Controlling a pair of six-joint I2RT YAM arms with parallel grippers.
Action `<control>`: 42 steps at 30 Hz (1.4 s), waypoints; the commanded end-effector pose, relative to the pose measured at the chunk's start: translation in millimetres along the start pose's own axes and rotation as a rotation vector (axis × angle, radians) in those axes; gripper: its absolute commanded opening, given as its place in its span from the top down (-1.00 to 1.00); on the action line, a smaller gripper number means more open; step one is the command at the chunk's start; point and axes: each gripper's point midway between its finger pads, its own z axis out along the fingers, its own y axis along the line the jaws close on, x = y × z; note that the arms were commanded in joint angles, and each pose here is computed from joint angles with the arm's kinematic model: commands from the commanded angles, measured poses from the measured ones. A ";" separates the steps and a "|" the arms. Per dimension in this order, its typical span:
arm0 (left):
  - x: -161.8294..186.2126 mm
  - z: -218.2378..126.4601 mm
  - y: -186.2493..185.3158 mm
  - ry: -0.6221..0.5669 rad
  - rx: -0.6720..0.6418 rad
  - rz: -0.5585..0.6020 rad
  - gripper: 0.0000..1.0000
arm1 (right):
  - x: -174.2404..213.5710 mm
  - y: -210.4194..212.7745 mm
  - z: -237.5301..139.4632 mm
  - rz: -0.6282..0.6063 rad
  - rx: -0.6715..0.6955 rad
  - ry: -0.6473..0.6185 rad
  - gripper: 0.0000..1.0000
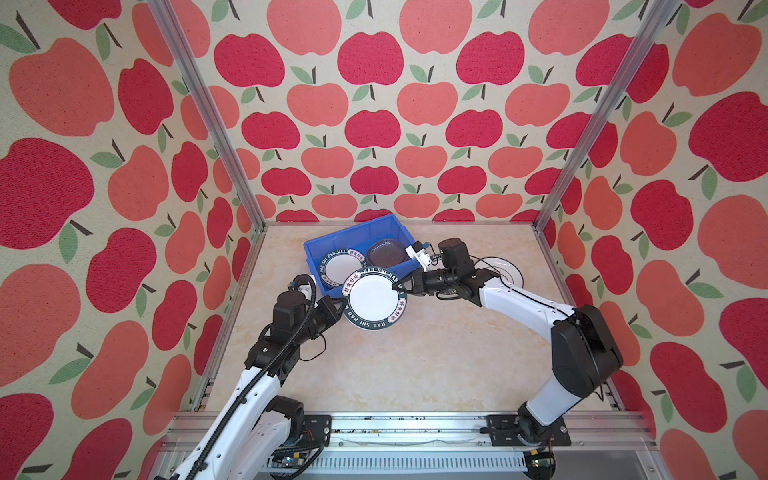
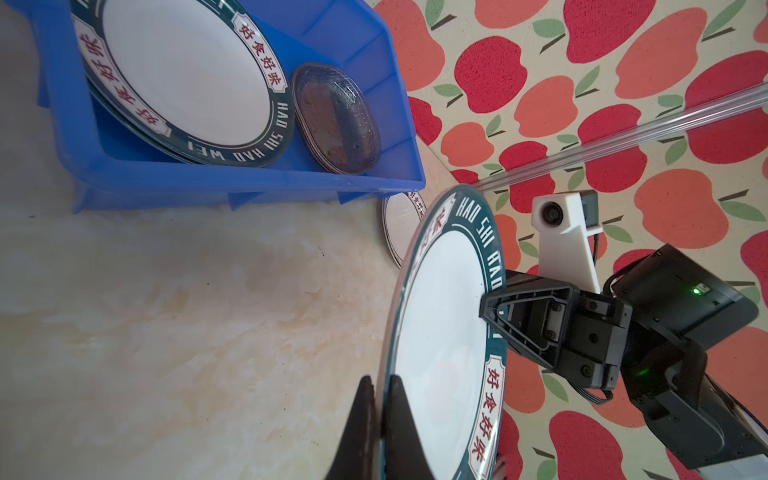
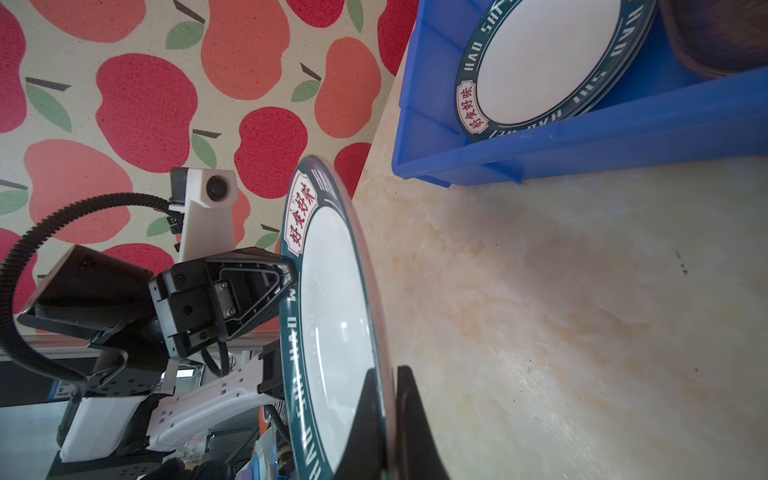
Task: Place the plates into the plastic bin on the countertop
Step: 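Grasp the tilted plate rim with the right gripper from the left gripper, then lower the plate into the blue bin with the right gripper while the left withdraws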
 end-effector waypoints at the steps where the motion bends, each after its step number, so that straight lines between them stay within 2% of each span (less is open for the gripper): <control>1: -12.7 -5.8 -4.0 -0.030 -0.007 -0.001 0.32 | -22.3 -0.2 7.4 -0.004 0.015 -0.031 1.00; 2: -14.3 -9.3 2.2 -0.040 -0.046 0.000 -0.60 | -30.1 -3.5 9.6 0.007 0.030 -0.036 1.00; 3: -16.0 -13.3 7.8 -0.053 -0.085 0.006 -1.00 | -39.2 -5.2 10.4 0.014 0.039 -0.049 1.00; 7: -19.6 -35.9 25.6 -0.117 -0.205 0.041 -0.98 | -82.7 -24.5 25.8 0.056 0.104 -0.091 1.00; 13: -19.7 -49.1 29.5 -0.143 -0.216 0.063 -0.98 | -142.6 -39.7 59.2 0.061 0.133 -0.141 1.00; 17: -20.4 -46.4 30.1 -0.132 -0.208 0.048 -0.98 | -162.3 -53.7 84.8 0.061 0.145 -0.128 1.00; 30: -24.0 -49.7 22.5 -0.103 -0.198 0.049 -0.98 | -160.2 -95.9 153.4 -0.033 0.192 -0.094 1.00; 34: -22.7 -57.6 26.6 -0.116 -0.216 0.050 -0.98 | -154.8 -102.4 165.1 -0.070 0.237 -0.096 1.00; 39: -19.4 -61.3 32.4 -0.118 -0.223 0.038 -0.98 | -151.5 -116.3 170.5 -0.046 0.265 -0.100 1.00; 40: -19.2 -61.4 33.5 -0.119 -0.223 0.036 -0.98 | -152.0 -117.6 169.5 -0.045 0.273 -0.102 0.91; 42: -18.2 -60.5 35.0 -0.117 -0.220 0.030 -0.98 | -152.1 -117.7 168.3 -0.047 0.286 -0.104 0.52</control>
